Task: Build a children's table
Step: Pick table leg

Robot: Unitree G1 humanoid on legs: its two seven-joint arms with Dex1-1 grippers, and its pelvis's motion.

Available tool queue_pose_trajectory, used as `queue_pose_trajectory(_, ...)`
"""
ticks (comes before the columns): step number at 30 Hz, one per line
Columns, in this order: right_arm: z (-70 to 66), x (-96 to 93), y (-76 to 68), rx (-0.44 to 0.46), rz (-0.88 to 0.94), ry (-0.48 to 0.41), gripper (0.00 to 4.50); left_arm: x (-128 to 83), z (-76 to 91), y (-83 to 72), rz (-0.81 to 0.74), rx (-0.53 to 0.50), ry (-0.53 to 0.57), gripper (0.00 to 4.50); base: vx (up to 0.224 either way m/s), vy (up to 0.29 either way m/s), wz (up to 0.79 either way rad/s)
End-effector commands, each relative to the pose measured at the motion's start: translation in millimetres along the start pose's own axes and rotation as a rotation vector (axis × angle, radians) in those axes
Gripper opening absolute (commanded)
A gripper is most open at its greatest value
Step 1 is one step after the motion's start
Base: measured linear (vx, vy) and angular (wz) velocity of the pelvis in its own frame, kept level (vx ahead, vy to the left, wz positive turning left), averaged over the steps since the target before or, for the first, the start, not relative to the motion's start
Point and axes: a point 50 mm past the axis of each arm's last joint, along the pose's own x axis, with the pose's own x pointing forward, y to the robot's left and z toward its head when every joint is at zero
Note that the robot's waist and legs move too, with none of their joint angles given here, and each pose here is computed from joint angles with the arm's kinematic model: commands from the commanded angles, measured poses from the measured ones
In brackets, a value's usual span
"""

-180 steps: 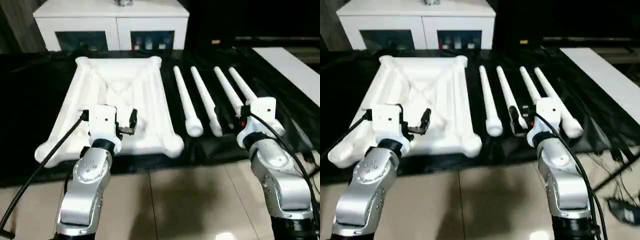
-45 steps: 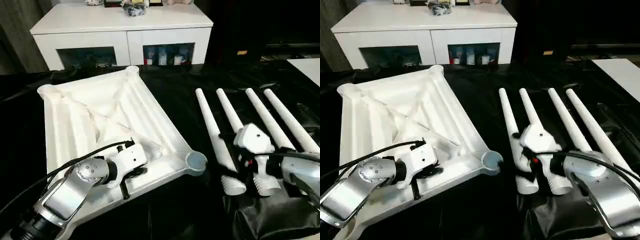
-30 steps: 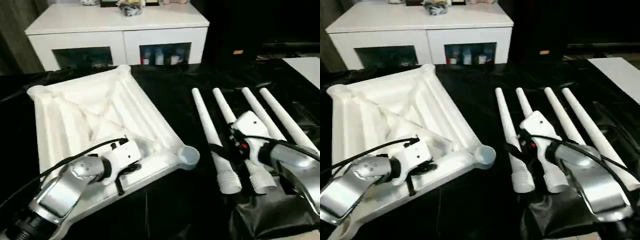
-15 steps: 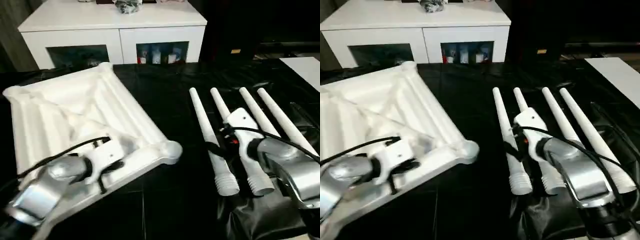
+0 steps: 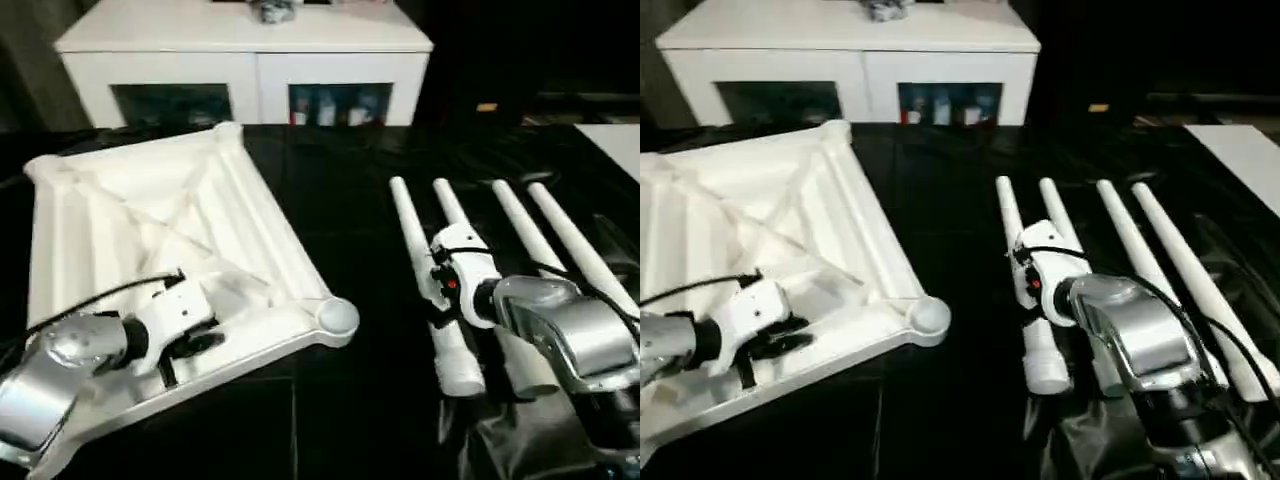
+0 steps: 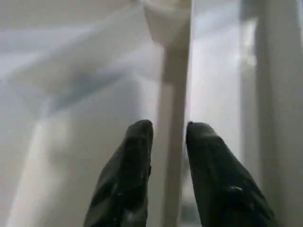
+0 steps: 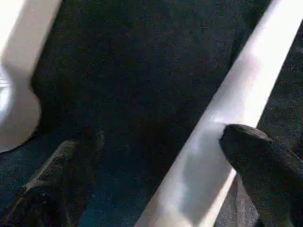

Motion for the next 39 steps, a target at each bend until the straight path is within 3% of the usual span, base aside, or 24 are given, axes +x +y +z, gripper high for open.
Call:
queue_pose_trajectory(1,-4.0,1.8,-3.3,0.015,-0.03,0.04,4.5,-4,18.3,6.6,0.032,0.032,-0.079,1.72,0.0,0.0,0.0)
queue_pose_trajectory(6,-13.1,6.7,-1.8,0.041,-0.029,0.128,4.5,1,40.5,0.6,-0.004,0.019,-0.198,2.14,0.0,0.0,0.0)
queue_pose_trajectory(7,-18.6,8.4,-0.7,0.054,-0.022,0.172,4.5,4,50.5,-7.3,-0.052,0.021,-0.243,2.21,0.0,0.0,0.0)
queue_pose_trajectory(11,-30.0,8.9,-4.5,0.116,-0.057,0.262,4.5,11,69.8,-25.4,-0.151,0.004,-0.324,2.21,0.0,0.0,0.0)
queue_pose_trajectory(14,-33.6,7.2,-8.2,0.154,-0.079,0.283,4.5,15,78.5,-28.2,-0.149,0.009,-0.357,2.21,0.0,0.0,0.0)
queue_pose_trajectory(17,-35.9,4.8,-9.9,0.177,-0.086,0.298,4.5,18,83.0,-27.5,-0.132,0.02,-0.363,2.21,0.0,0.0,0.0)
queue_pose_trajectory(18,-37.1,3.7,-10.9,0.189,-0.092,0.304,4.2,19,84.7,-27.1,-0.123,0.025,-0.363,2.23,0.0,0.0,0.0)
queue_pose_trajectory(39,-32.7,0.5,-11.5,0.274,-0.096,0.259,2.34,21,87.6,-20.5,-0.047,0.03,-0.335,2.23,0.0,0.0,0.0)
